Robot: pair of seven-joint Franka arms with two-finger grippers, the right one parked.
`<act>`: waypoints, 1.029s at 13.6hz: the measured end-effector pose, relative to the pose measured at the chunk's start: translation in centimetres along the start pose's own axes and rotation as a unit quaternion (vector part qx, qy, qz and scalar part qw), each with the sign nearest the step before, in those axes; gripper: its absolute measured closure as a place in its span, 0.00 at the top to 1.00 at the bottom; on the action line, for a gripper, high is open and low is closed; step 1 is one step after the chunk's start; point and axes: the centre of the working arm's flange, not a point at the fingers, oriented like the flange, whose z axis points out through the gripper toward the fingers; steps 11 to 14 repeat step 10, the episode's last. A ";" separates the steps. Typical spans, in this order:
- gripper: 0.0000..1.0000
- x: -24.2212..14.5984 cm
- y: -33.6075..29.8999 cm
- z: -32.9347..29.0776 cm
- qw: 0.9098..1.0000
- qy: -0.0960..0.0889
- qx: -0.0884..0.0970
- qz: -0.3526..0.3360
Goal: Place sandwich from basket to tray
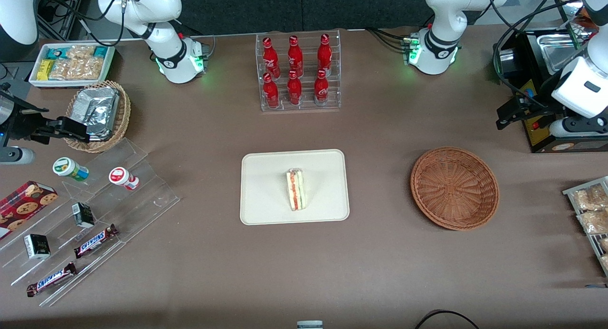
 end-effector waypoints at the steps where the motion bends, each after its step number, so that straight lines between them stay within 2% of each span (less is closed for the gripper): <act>1: 1.00 0.0 0.3 -0.2 1.000 0.003 0.004 0.004; 5: 1.00 -0.1 1.0 -1.6 1.000 0.017 0.007 0.011; 14: 1.00 0.0 1.0 -1.6 1.000 0.018 0.007 0.011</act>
